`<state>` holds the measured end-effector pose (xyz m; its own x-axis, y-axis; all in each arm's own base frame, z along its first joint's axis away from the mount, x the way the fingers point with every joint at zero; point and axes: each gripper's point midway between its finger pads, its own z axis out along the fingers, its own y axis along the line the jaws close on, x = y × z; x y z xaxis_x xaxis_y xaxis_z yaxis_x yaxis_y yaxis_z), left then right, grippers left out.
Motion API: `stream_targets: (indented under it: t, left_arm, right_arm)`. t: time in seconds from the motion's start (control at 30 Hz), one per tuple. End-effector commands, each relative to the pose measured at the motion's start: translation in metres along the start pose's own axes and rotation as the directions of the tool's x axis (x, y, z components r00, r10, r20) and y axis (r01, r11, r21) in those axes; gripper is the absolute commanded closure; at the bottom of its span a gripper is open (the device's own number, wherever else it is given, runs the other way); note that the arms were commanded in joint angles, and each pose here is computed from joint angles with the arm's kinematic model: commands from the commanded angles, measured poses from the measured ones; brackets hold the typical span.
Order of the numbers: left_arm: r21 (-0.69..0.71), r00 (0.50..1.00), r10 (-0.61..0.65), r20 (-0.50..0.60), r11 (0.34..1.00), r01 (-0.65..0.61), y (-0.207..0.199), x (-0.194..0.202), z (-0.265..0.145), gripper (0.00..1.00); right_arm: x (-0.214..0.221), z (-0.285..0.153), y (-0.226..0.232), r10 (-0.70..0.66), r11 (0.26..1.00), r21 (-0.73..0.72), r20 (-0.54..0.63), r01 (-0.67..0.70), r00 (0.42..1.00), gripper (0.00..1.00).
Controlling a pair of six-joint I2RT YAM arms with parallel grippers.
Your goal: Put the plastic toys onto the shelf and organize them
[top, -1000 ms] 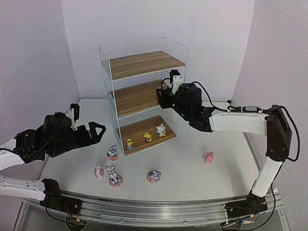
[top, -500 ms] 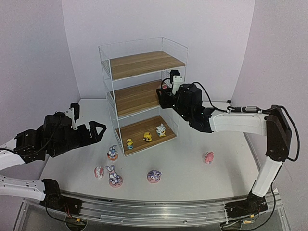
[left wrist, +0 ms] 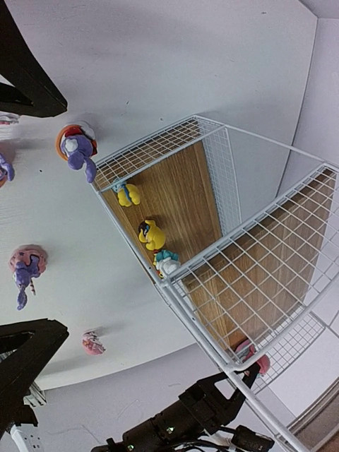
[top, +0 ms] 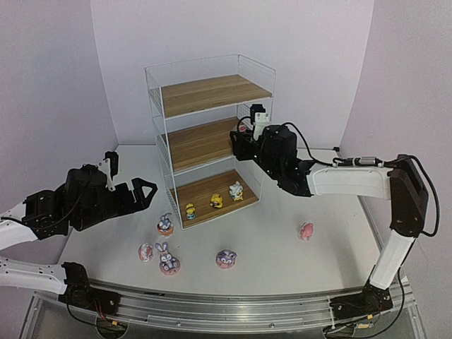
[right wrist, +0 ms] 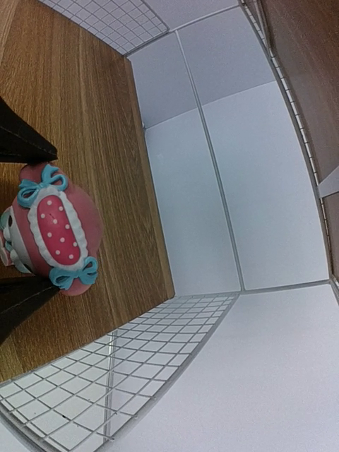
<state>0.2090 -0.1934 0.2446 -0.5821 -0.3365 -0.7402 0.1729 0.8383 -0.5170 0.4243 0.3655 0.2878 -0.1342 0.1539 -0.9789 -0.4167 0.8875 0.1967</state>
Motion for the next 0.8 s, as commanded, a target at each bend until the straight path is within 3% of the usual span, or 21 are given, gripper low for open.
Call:
stream_targets:
  t: [0.0,0.27,0.43,0.77]
  left_arm:
    - [0.010,0.999,0.006,0.036,1.000,-0.006,-0.003,-0.008,-0.002,0.00]
    - [0.011,0.999,0.005,0.033,1.000,-0.006,-0.002,-0.007,-0.002,0.00]
    - [0.013,0.999,0.005,0.033,1.000,-0.006,-0.002,-0.007,-0.002,0.00]
    - [0.023,0.999,0.001,0.032,1.000,-0.002,-0.003,-0.007,-0.004,0.00]
  right_arm:
    - [-0.022,-0.005,-0.002,0.040,0.999,0.001,0.065,-0.040,0.997,0.43]
    - [-0.027,-0.008,-0.002,0.043,0.999,-0.001,0.071,-0.043,0.997,0.32]
    - [-0.033,-0.012,-0.002,0.044,0.999,-0.002,0.083,-0.044,0.996,0.11]
    - [-0.040,-0.029,-0.003,0.042,0.999,-0.019,0.044,-0.041,0.998,0.05]
